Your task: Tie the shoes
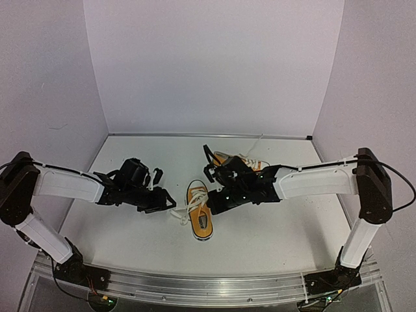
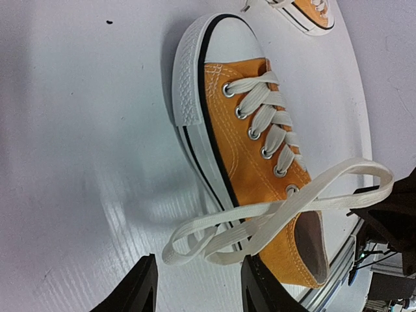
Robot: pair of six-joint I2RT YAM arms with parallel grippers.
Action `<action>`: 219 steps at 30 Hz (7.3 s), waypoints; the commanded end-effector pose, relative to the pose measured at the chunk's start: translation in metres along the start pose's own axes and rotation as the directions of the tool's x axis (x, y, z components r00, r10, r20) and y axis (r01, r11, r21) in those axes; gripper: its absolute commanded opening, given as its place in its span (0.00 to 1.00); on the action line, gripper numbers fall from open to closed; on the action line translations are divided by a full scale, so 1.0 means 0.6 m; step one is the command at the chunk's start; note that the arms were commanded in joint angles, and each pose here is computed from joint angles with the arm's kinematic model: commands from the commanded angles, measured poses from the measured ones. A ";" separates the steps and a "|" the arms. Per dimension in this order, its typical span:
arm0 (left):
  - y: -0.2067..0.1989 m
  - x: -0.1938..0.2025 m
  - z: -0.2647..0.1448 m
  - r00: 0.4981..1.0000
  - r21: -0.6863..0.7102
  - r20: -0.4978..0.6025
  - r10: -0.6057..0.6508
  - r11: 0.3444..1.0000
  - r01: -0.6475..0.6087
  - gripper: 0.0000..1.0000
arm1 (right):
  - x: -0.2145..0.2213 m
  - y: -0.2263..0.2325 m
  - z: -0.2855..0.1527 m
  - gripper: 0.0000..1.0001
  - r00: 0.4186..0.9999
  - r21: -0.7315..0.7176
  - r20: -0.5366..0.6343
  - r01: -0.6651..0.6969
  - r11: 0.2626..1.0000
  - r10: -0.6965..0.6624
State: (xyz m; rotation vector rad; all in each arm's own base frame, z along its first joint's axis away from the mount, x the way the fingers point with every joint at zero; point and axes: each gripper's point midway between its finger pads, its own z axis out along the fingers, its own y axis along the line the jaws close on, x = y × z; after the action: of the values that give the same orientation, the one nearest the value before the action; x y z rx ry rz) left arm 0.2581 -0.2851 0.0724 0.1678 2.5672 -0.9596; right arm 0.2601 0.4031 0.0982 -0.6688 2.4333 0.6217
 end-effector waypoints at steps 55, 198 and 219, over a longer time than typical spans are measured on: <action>0.204 -0.072 -0.162 0.924 -0.440 0.257 -0.285 0.816 0.374 0.00 | 0.148 -0.355 -0.235 0.00 0.805 0.333 0.325 -0.588 0.737 0.496; 0.064 -0.035 0.117 0.511 -0.040 -0.524 0.681 0.580 -0.814 0.42 | 0.051 -0.072 -0.135 0.76 0.977 -0.318 0.086 -0.161 0.934 0.198; 0.031 -0.028 0.139 0.480 0.045 -0.464 0.744 0.561 -0.826 0.39 | 0.063 -0.086 -0.120 0.75 0.977 -0.284 0.062 -0.178 0.942 0.203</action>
State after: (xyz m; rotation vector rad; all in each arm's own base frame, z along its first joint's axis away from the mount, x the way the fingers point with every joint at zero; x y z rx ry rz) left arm 0.3086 -0.3060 0.0126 1.4891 2.4841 -0.2479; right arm 0.2303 0.3152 0.1175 -0.5081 2.3662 1.0982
